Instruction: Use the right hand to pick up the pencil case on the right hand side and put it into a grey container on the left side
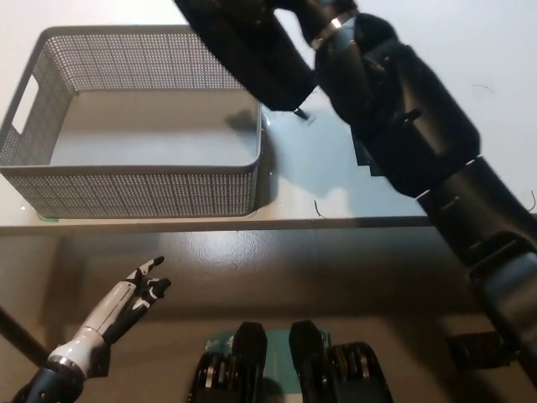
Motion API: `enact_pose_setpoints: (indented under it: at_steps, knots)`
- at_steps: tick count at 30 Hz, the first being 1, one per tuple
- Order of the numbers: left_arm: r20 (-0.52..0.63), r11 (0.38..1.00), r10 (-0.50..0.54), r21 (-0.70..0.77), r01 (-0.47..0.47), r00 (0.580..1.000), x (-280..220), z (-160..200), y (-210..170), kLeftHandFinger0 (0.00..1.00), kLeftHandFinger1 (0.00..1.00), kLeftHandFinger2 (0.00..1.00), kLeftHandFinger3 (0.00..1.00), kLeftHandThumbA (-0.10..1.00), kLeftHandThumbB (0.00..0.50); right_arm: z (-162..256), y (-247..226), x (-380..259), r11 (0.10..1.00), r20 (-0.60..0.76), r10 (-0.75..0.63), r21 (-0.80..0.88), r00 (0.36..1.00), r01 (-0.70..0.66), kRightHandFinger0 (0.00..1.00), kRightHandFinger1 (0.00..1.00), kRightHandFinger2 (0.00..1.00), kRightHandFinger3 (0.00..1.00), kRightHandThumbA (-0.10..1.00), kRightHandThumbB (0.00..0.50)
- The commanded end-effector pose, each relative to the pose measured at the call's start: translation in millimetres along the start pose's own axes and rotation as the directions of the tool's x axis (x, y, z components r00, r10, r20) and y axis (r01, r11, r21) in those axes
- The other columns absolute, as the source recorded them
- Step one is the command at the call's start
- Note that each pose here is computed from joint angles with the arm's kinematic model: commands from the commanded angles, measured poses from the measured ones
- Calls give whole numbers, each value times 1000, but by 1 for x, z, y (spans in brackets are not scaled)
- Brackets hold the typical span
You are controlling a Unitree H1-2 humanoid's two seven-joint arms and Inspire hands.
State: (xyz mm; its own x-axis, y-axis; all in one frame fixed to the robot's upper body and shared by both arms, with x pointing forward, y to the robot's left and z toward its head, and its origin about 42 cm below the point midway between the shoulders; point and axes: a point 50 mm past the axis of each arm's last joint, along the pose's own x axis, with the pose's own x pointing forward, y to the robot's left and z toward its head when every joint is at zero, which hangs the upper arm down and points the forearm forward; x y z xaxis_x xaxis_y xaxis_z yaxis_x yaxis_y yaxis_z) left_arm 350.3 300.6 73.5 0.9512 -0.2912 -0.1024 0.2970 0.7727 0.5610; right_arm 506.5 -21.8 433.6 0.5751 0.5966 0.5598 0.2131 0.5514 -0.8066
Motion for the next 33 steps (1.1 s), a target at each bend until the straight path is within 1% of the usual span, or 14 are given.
enact_pose_setpoints:
  at_steps: [1,7,9,13,15,18,19,23,26,27,28,29,30,33]
  knots:
    - [56,999,-31,27,30,998,10,13,3,1000,749,777,1000,1000,500,32,-35,33,997,68,-62,-38,996,65,0,67,375,174,-100,229]
    - [70,997,-65,50,61,995,17,20,-4,1000,784,813,1000,1000,500,34,-16,44,997,95,-70,-38,993,73,0,131,568,285,-100,212]
    - [78,996,-77,57,73,994,18,22,-7,1000,789,829,1000,1000,500,33,-8,46,998,78,-47,-32,996,49,0,16,317,144,-100,233]
    - [87,994,-92,64,87,992,21,26,-9,1000,784,829,1000,1000,500,20,9,49,999,28,-22,-36,999,23,0,0,285,46,-100,211]
    - [89,994,-97,64,92,991,22,28,-10,1000,786,826,1000,1000,500,12,17,50,999,-2,-12,-37,1000,12,0,52,549,161,-100,177]
    - [92,993,-106,62,100,990,23,30,-10,1000,806,831,1000,1000,500,2,27,51,998,-45,8,-65,999,-11,0,266,786,772,-100,182]
    - [95,993,-108,65,102,990,24,31,-10,1000,803,824,1000,1000,500,0,27,51,998,-53,10,-66,999,-13,0,300,786,842,-100,175]
    - [122,990,-121,88,111,985,31,38,-12,1000,771,800,1000,1000,500,-14,35,47,996,-121,32,-73,992,-41,13,405,852,920,-100,176]
    - [134,988,-129,98,117,983,33,43,-15,1000,761,792,1000,1000,500,-20,43,41,998,-168,49,-38,985,-56,0,336,748,785,-100,196]
    - [135,988,-133,96,121,982,34,45,-16,1000,759,792,1000,1000,500,-23,46,39,998,-202,67,1,977,-68,119,464,902,939,-57,268]
    - [136,988,-136,96,124,981,36,46,-17,1000,757,795,1000,1000,500,-26,48,38,994,-239,110,49,965,-101,429,825,1000,1000,240,347]
    - [137,986,-144,101,131,980,38,48,-17,1000,755,800,1000,1000,500,-31,52,38,958,-291,286,102,913,-268,920,1000,1000,1000,531,413]
    - [140,986,-146,102,133,979,39,48,-17,1000,748,801,1000,1000,500,-33,53,36,952,-296,307,110,905,-287,1000,1000,1000,1000,660,487]
    - [153,985,-152,104,137,976,43,52,-16,1000,725,789,1000,1000,500,-41,51,31,942,-302,335,83,893,-325,1000,1000,1000,1000,869,500]
